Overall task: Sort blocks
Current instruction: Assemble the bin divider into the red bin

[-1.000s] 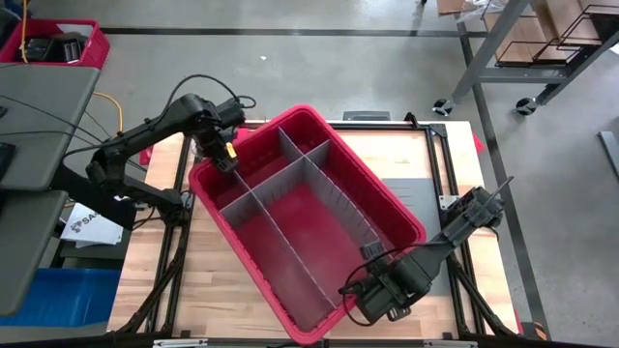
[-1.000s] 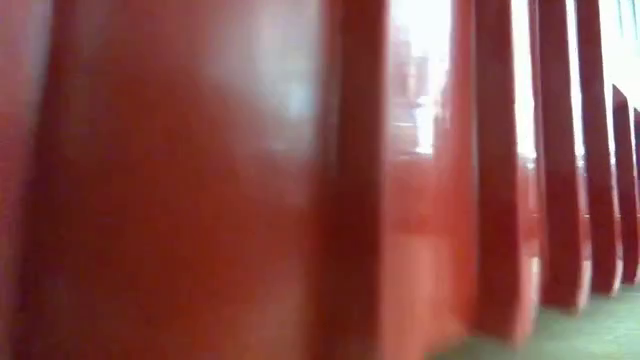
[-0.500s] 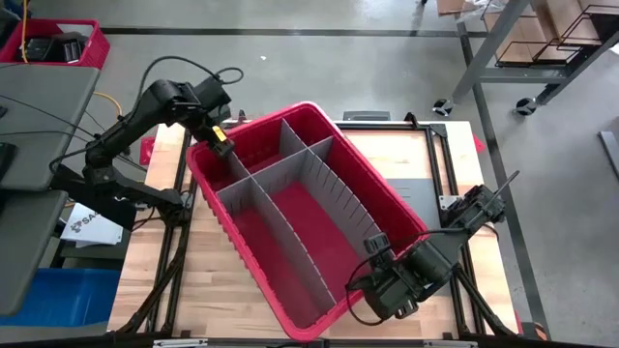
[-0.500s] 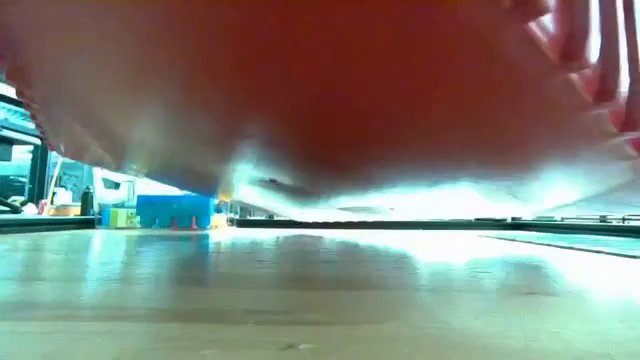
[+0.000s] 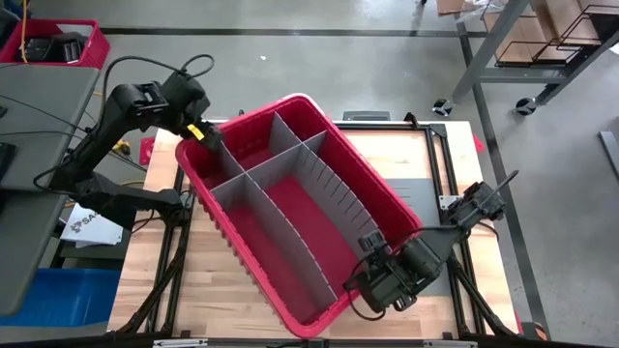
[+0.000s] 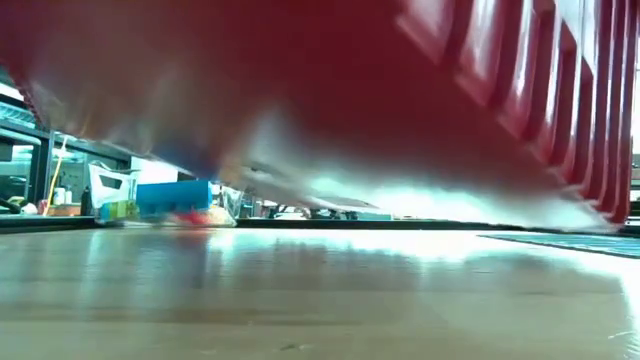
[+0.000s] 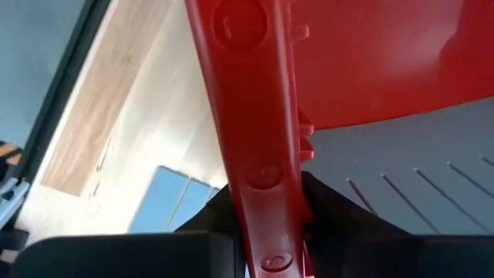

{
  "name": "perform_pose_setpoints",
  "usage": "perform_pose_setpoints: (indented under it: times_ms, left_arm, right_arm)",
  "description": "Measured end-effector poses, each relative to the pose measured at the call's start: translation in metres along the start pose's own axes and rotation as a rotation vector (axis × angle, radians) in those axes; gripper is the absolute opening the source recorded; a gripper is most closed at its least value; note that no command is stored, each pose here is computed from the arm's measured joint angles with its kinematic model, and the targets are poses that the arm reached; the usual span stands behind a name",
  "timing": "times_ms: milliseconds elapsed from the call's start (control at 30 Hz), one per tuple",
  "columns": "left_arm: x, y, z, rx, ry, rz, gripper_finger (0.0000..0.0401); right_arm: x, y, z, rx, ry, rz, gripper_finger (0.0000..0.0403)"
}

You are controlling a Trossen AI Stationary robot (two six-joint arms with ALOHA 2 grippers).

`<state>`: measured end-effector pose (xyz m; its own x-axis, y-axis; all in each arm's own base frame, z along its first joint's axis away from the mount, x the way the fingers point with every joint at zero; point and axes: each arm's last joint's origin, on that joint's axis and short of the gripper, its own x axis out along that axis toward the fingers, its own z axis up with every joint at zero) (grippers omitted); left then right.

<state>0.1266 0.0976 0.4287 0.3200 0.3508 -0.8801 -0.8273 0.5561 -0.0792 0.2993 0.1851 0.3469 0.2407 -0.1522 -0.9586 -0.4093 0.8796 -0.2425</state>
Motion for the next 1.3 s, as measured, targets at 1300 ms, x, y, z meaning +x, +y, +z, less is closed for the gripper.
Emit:
perform_pose_setpoints:
  times_ms: [1300]
  left_arm:
    - [0.006, -0.055, 0.034, 0.158, -0.206, -0.503, 0.0098]
  right_arm:
    - [-0.077, -0.053, -0.018, 0.544, -0.283, 0.046, 0.0173]
